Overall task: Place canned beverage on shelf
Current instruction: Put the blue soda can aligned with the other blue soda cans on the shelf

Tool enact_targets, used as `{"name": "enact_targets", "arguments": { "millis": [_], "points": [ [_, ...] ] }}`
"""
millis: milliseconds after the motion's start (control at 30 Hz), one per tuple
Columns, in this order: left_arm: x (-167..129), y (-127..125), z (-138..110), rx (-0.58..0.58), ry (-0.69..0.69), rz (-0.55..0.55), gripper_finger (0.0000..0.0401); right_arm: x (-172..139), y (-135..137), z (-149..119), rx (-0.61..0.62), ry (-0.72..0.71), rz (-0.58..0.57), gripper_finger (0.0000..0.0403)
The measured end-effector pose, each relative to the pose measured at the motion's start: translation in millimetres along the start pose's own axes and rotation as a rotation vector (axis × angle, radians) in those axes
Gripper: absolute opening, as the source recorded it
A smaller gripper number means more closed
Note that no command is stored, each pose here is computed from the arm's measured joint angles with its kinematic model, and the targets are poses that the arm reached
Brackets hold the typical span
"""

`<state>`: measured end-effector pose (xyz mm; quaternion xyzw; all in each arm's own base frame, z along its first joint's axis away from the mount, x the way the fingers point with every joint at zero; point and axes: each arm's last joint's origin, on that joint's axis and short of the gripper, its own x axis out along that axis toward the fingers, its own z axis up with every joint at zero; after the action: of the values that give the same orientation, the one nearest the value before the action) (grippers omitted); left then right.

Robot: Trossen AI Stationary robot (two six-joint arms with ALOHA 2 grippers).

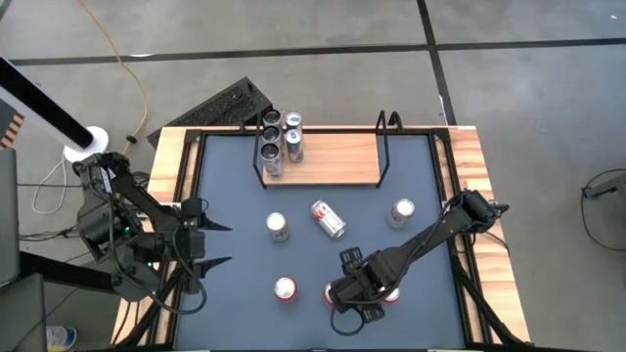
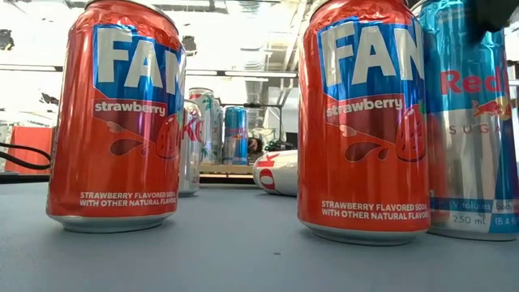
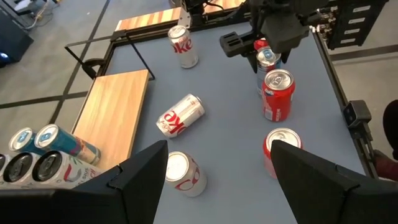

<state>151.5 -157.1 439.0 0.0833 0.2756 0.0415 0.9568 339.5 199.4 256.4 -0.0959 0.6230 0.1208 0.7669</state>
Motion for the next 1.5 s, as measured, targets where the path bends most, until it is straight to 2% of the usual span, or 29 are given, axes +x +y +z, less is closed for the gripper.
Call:
{"name": "enact_targets", "arguments": {
  "millis": [433,833,1067,1267,1500],
  "points": [
    [0.0,0.0,0.0,0.000,0.000,0.000,0.0275,0.1,0.3,-1.4,0.042,0.020,0.023,0.0281],
    [0.0,0.0,0.0,0.001,0.000,0.000,0.0275,-0.5,0.3,-1.8,0.045,0.022,0.025,0.0192],
    [0.0,0.0,0.0,0.001,0.000,0.000,0.0275,-0.2,-9.8,-1.1,0.187,0.033,0.007,0.0191],
    [0.0,0.0,0.0,0.011,0.000,0.000,0.0275,-4.2,-16.5,0.3,0.220,0.031,-0.004,0.0191],
    [0.0,-0.5,-0.3,0.011,0.010,-0.017,0.0275,-25.9,-43.6,-0.7,0.256,0.077,-0.137,0.0191]
  ]
}}
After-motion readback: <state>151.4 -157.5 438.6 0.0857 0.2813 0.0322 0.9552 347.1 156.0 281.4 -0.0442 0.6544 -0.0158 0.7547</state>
